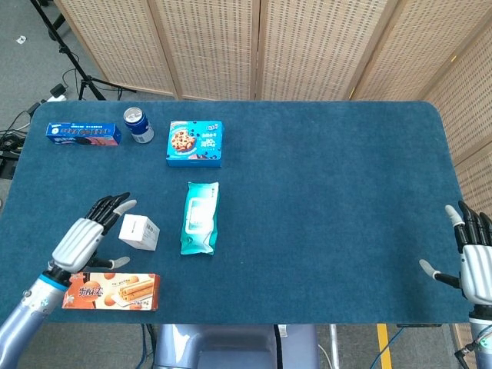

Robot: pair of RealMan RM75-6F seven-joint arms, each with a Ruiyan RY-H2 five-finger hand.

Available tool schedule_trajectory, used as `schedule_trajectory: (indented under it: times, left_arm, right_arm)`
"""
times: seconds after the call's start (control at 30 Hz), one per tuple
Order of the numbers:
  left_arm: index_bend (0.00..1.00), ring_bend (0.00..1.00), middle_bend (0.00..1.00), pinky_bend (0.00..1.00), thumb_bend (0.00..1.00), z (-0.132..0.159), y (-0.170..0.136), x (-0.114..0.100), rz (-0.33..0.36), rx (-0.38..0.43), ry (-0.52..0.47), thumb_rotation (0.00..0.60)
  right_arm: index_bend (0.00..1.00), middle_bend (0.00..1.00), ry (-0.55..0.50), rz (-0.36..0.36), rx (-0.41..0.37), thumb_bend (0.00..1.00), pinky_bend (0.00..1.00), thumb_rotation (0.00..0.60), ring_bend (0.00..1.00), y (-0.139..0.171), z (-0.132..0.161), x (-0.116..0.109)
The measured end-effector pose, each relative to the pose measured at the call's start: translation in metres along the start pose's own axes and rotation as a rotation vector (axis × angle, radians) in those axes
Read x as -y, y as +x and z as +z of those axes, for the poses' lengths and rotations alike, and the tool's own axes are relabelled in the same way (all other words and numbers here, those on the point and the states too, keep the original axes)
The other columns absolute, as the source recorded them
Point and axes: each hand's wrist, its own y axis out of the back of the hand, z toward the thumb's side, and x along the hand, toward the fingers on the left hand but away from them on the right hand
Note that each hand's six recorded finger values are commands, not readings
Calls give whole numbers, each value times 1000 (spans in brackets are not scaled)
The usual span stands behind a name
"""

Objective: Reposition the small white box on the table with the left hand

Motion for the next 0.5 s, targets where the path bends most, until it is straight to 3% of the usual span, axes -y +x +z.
schedule_trajectory:
  times: [0.23,0.5]
  left_arm:
    - [0,0,0,0,98,-6,23,0,-86,-110,72,600]
    - [13,0,0,0,101,-6,42,9,-150,-135,95,600]
  right_arm:
    - [0,0,0,3,2,0,0,600,0,0,0,0]
    - [0,0,-2,3,4,0,0,600,0,-1,-1,0]
